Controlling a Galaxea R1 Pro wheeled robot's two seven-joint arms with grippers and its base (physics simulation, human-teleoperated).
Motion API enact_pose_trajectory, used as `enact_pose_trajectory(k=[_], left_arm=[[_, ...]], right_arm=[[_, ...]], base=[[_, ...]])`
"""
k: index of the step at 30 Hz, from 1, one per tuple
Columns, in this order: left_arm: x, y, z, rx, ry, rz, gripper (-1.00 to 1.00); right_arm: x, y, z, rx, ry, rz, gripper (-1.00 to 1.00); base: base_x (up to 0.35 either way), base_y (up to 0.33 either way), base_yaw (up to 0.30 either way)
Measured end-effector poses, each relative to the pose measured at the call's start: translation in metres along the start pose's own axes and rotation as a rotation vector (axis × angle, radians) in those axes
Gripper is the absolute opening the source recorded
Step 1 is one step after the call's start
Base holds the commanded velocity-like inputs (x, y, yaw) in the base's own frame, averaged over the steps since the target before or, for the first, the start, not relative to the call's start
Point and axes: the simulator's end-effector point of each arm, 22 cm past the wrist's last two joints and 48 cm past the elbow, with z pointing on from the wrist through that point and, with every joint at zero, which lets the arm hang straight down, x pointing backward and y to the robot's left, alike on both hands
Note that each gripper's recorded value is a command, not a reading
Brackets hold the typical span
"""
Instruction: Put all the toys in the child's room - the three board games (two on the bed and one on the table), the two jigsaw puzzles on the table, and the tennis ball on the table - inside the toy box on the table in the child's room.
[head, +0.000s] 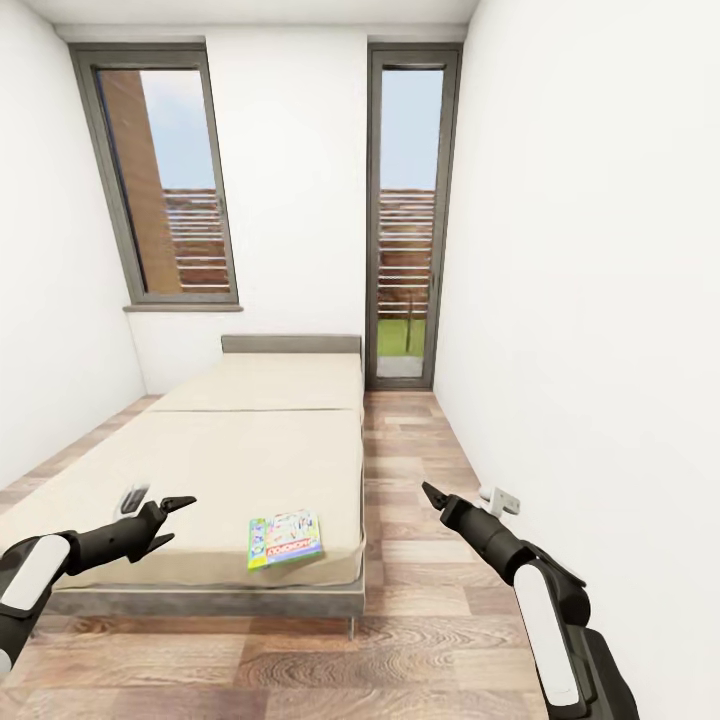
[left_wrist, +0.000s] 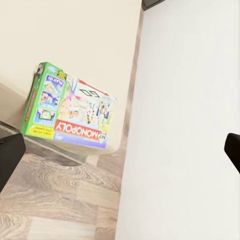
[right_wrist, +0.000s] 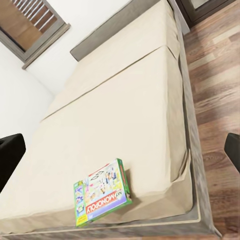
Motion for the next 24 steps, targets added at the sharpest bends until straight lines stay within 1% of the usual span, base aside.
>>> enact_pose_trajectory(k=[10, 24], left_arm=[[0.016, 0.028, 0.007, -0.011, 0.014, -0.026, 1.0], [0.03, 0.053, 0.015, -0.009, 0.013, -0.032, 1.0]], right_arm=[[0.017, -0.012, 0.0, 0.0, 0.0, 0.0, 1.0], [0.041, -0.029, 0.001, 0.0, 0.0, 0.001, 1.0]], base=[[0.0, 0.0, 0.0], [0.0, 0.0, 0.0]])
